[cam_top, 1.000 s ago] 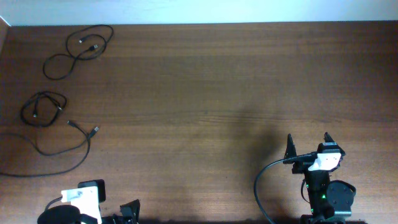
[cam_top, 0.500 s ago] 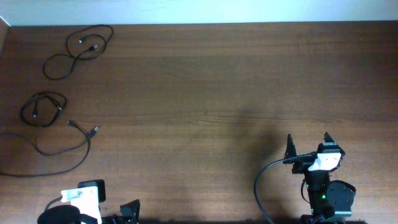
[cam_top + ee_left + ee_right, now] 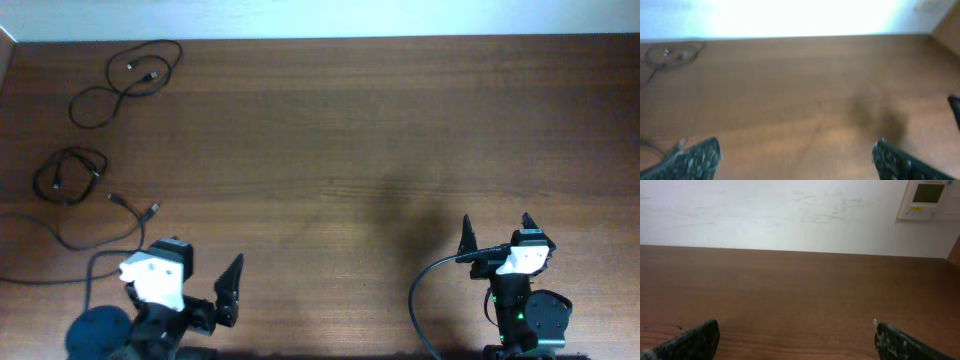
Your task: Untangle cables
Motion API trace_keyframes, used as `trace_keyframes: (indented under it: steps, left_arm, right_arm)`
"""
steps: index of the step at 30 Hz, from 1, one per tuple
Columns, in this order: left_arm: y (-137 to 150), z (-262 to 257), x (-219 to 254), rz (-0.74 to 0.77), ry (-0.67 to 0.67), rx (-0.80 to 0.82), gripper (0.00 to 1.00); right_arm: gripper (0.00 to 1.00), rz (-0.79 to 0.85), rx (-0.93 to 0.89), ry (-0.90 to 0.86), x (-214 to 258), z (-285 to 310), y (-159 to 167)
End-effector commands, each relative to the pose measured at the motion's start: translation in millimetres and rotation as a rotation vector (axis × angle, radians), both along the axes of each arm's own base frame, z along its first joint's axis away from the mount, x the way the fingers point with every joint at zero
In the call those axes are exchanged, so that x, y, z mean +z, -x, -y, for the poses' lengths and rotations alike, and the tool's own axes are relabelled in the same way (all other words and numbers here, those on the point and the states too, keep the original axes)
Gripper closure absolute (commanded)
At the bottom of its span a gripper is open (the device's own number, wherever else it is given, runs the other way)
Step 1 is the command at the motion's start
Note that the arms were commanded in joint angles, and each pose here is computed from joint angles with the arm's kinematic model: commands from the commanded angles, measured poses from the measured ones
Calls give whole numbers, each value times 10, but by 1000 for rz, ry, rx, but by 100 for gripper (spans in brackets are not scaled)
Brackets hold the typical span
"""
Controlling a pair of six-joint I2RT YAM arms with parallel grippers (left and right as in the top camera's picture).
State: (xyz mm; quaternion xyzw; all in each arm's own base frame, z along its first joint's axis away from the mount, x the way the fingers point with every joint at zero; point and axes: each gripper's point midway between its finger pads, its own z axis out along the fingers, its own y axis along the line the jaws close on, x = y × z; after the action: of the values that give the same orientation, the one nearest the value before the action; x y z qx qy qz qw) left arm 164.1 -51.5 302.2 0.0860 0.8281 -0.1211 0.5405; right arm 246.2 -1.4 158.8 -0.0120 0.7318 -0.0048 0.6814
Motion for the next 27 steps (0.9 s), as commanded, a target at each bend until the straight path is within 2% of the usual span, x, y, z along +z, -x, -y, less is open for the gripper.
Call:
trace_keyframes:
  steps: [1, 4, 10, 19, 23, 27]
  left_arm:
    - [-147, 181, -224, 112, -64, -138, 1]
    - [-300, 190, -449, 153, -65, -135, 1]
    - [-312, 128, -784, 126, -74, -102, 1]
    - [-556, 141, -847, 345, -36, -83, 1]
    - [-631, 59, -925, 402, 27, -29, 1]
    - [-706, 29, -1019, 465, 27, -15, 1]
  right_arm:
    - [2, -4, -13, -1, -25, 27, 3]
    - [2, -4, -13, -1, -25, 27, 3]
    - [2, -4, -13, -1, -25, 27, 3]
    - [2, -4, -13, -1, -25, 27, 3]
    - [2, -4, -13, -1, -25, 27, 3]
    - [2, -4, -13, -1, -25, 27, 3]
